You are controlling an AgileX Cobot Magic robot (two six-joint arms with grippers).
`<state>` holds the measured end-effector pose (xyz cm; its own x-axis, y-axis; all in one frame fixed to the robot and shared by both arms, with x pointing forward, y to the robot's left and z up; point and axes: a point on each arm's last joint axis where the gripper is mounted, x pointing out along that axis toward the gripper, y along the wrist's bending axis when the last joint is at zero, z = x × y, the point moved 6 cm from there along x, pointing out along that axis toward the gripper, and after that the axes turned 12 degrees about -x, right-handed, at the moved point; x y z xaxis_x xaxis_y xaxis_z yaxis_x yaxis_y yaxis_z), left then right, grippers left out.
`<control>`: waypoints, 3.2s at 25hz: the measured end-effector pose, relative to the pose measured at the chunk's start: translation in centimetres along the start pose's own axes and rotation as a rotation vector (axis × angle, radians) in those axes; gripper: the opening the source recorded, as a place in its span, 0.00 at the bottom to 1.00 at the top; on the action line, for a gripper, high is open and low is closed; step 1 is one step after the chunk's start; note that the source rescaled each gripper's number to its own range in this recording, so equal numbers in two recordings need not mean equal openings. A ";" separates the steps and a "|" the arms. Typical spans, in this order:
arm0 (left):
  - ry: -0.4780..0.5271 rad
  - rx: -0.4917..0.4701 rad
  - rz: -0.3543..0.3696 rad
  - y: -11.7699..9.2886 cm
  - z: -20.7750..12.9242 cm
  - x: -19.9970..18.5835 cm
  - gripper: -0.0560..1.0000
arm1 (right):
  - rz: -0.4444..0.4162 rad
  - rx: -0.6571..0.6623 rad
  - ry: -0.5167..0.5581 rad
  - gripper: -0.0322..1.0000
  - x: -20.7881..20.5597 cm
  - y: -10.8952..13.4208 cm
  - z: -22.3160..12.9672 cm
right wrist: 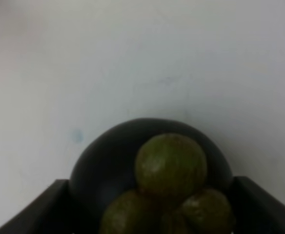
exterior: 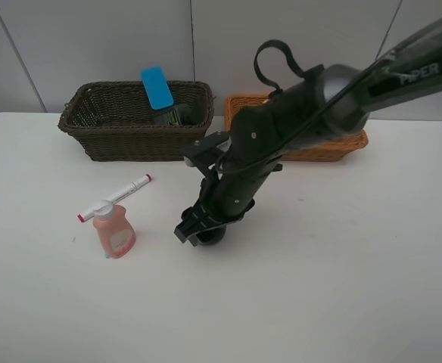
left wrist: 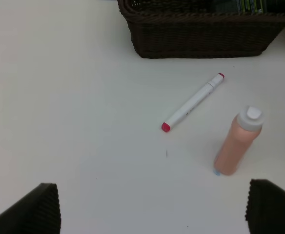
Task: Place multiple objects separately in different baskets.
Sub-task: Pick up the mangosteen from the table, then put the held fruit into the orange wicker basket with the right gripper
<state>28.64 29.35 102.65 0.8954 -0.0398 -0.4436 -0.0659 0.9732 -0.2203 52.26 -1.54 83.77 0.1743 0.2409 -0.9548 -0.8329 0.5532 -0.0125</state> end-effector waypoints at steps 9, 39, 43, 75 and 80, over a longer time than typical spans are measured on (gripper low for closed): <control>0.000 0.000 0.000 0.0 0.0 0.0 1.00 | -0.011 0.016 -0.074 0.60 -7.7 -0.8 1.7; 0.000 0.000 0.000 0.0 0.0 0.0 1.00 | -0.294 0.501 -0.417 0.60 -14.2 -18.0 4.4; 0.000 0.000 0.000 0.0 0.0 0.0 1.00 | -0.294 0.508 -0.407 0.60 -10.7 -19.1 4.4; 0.000 0.000 0.000 0.0 0.0 0.0 1.00 | -0.296 0.476 -0.368 0.71 -4.8 -20.3 3.7; 0.000 0.000 0.000 0.0 0.0 0.0 1.00 | -0.300 0.466 -0.371 0.97 -4.8 -20.3 3.8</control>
<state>28.64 29.35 102.65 0.8954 -0.0398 -0.4436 -0.0659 0.9732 -0.2203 70.32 -10.92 89.73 0.6014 0.2354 -0.7635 -0.4206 0.9058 -0.0520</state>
